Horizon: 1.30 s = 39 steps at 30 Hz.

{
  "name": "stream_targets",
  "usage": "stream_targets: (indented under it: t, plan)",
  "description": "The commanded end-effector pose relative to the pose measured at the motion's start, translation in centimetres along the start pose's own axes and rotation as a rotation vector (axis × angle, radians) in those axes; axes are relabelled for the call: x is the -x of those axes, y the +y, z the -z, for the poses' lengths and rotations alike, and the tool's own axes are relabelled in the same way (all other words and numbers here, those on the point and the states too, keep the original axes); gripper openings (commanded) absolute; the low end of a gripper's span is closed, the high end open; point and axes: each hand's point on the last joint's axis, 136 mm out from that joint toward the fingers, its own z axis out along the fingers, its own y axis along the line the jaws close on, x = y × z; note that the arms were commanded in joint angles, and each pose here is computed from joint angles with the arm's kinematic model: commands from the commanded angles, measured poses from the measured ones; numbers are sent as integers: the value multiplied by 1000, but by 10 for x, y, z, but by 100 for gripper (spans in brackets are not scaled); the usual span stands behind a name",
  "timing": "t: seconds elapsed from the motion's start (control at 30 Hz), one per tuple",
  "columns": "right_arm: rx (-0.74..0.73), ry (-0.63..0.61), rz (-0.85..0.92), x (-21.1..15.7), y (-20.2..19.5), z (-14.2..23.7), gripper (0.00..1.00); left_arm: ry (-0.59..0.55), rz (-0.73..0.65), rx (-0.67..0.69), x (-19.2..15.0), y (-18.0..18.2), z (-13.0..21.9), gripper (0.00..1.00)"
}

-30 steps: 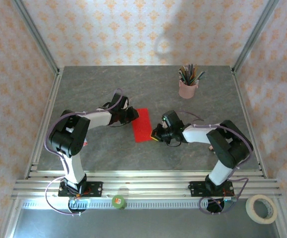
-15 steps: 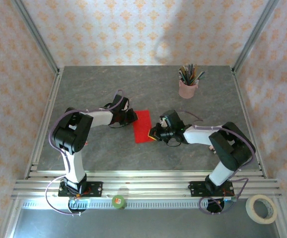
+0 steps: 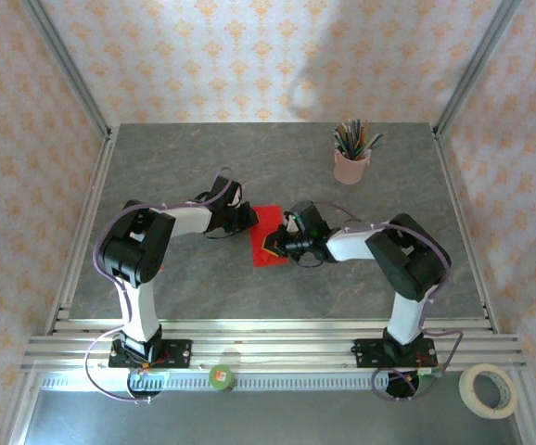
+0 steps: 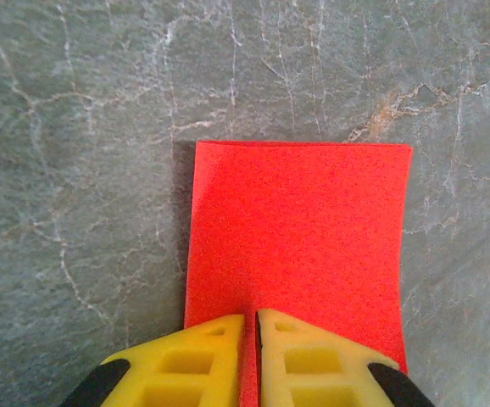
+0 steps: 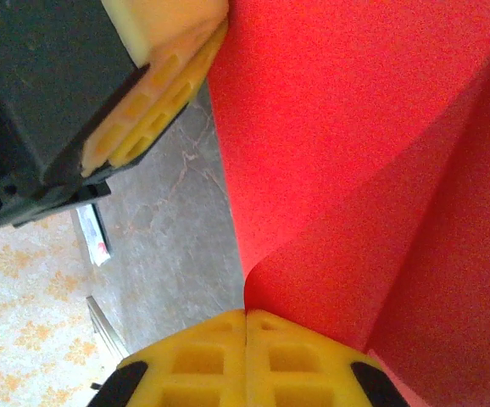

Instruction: Fold a paper plane with a square sheet of paper (pick it up from the middle)

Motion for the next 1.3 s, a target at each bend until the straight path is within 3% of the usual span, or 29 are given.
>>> stream_targets:
  t: [0.0,0.7,1.27]
  plan:
    - [36,-42,20,12,16,-6,0,53,0,68,-14,22,-12,17]
    - [-29,-117,-28,29,-3,-17,0,59,0,71,-17,21,-14,17]
    - [11,-136,-32,33,3,-19,0,63,2,79,-19,24,-15,17]
